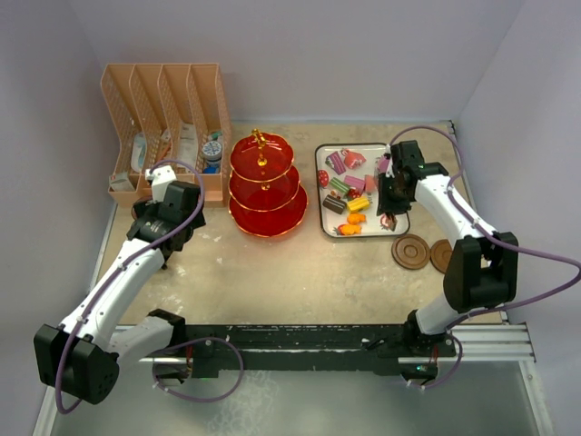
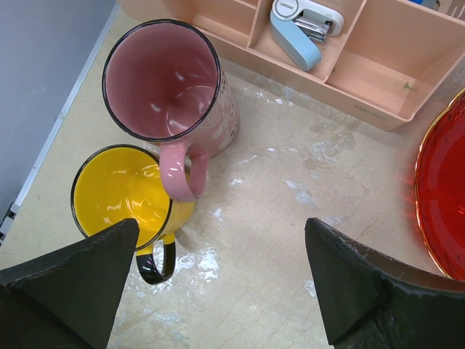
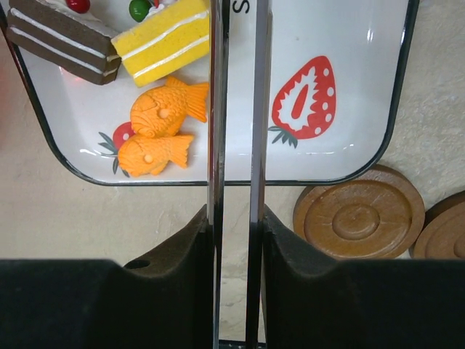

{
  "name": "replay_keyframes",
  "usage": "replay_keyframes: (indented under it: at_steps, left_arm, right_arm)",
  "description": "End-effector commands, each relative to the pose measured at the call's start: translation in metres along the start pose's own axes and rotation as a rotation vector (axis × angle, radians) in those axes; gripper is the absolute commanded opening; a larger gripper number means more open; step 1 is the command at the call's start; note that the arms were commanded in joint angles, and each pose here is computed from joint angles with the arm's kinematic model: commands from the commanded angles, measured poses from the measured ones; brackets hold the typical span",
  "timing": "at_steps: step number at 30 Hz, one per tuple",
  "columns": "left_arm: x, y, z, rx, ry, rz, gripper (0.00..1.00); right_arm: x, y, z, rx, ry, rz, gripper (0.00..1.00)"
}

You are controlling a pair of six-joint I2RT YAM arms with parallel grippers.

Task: Serve the afternoon tea
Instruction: Adjust the dessert on the tray.

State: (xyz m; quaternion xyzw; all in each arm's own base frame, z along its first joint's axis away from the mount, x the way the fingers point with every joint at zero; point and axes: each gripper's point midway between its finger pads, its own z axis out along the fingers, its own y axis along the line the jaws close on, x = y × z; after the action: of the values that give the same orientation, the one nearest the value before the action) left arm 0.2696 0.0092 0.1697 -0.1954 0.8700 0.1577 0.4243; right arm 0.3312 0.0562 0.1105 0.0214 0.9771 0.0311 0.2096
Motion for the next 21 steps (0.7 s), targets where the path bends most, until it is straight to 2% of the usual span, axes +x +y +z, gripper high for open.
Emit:
replay_keyframes:
  at_steps: [1, 6, 21]
  left_arm:
    - [-0.008, -0.001, 0.001, -0.007, -0.028, 0.004, 0.94]
    - [-0.007, -0.001, 0.002, -0.008, -0.025, 0.006, 0.94]
    - [-0.006, -0.002, 0.003, -0.010, -0.020, 0.009, 0.93]
  right_arm:
    - [-0.014, 0.019, -0.014, -0.106, -0.049, -0.012, 0.33]
    - [-0.025, 0.019, -0.023, -0.102, -0.109, 0.021, 0.41]
    - [-0.008, 0.003, -0.005, -0.059, -0.052, 0.047, 0.43]
